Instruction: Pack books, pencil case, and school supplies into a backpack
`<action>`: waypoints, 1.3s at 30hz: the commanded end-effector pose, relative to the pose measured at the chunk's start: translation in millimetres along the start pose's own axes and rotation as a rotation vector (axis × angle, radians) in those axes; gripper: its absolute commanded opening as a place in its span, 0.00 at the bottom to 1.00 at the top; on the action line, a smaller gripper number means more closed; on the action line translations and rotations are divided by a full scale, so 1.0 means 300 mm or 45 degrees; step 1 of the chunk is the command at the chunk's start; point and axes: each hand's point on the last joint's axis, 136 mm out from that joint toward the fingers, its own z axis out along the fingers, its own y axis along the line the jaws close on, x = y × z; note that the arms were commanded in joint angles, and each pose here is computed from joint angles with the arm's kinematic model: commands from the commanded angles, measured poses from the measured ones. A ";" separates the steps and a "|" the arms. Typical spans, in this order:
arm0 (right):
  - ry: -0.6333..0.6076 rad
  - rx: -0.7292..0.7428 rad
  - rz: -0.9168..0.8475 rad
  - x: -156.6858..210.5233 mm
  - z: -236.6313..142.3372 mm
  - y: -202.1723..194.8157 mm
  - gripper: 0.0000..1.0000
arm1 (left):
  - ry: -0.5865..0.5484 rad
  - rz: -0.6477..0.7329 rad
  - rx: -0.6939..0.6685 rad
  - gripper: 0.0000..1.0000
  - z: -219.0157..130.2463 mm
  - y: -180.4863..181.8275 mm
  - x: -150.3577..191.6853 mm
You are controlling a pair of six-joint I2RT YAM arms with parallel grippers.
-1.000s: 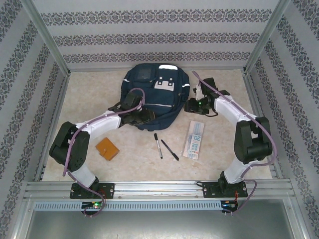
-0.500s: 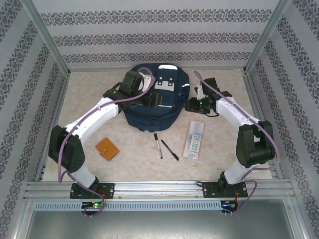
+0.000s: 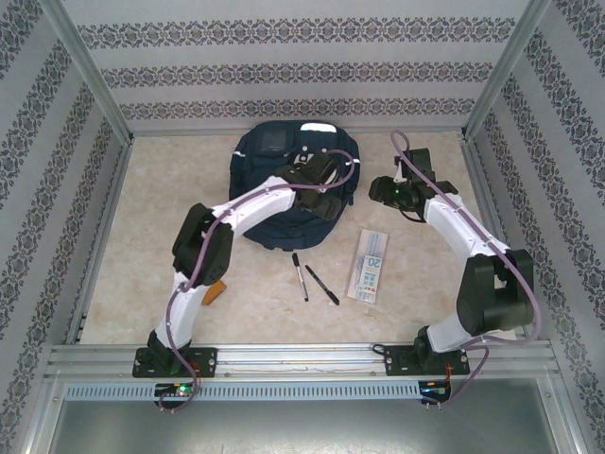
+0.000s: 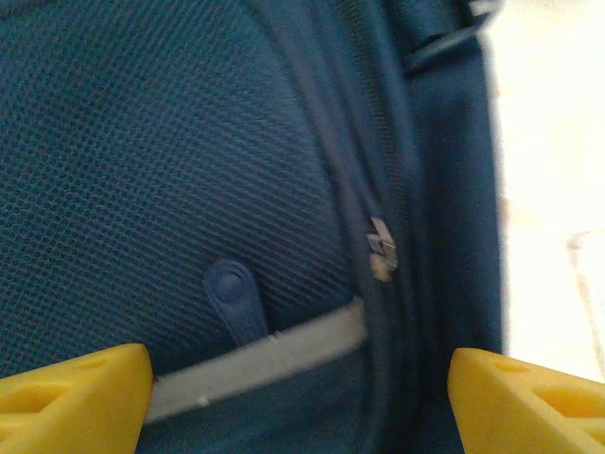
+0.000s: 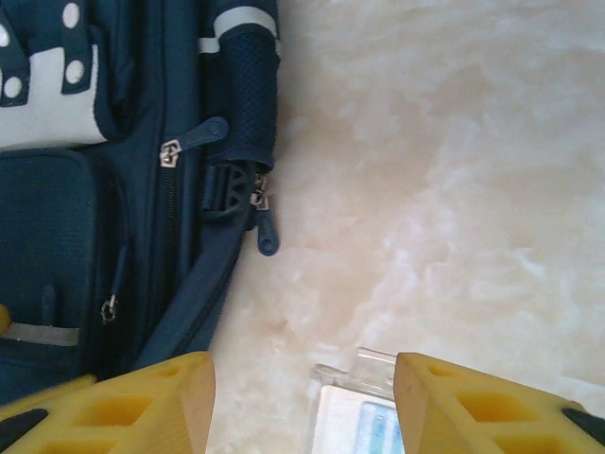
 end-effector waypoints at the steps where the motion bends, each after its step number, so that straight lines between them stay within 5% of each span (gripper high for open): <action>1: -0.047 0.019 0.004 0.004 -0.021 -0.021 0.53 | 0.130 -0.095 -0.202 0.82 0.056 0.087 0.073; 4: -0.014 0.006 0.001 0.047 -0.013 -0.028 0.53 | 0.170 -0.094 -0.196 0.68 0.095 0.071 0.090; 8: 0.055 -0.071 -0.003 0.095 0.001 -0.005 0.52 | 0.147 -0.069 -0.115 0.27 0.066 0.032 0.054; 12: 0.110 -0.191 -0.058 0.121 0.001 0.048 0.51 | 0.046 -0.054 -0.005 0.00 -0.045 -0.011 -0.027; 24: 0.088 -0.273 -0.363 0.049 0.045 0.070 0.54 | -0.104 -0.043 0.173 0.00 -0.298 -0.058 -0.103; 39: 0.231 -0.651 -0.521 -0.036 0.261 0.161 0.55 | -0.191 -0.116 0.265 0.00 -0.375 -0.059 -0.086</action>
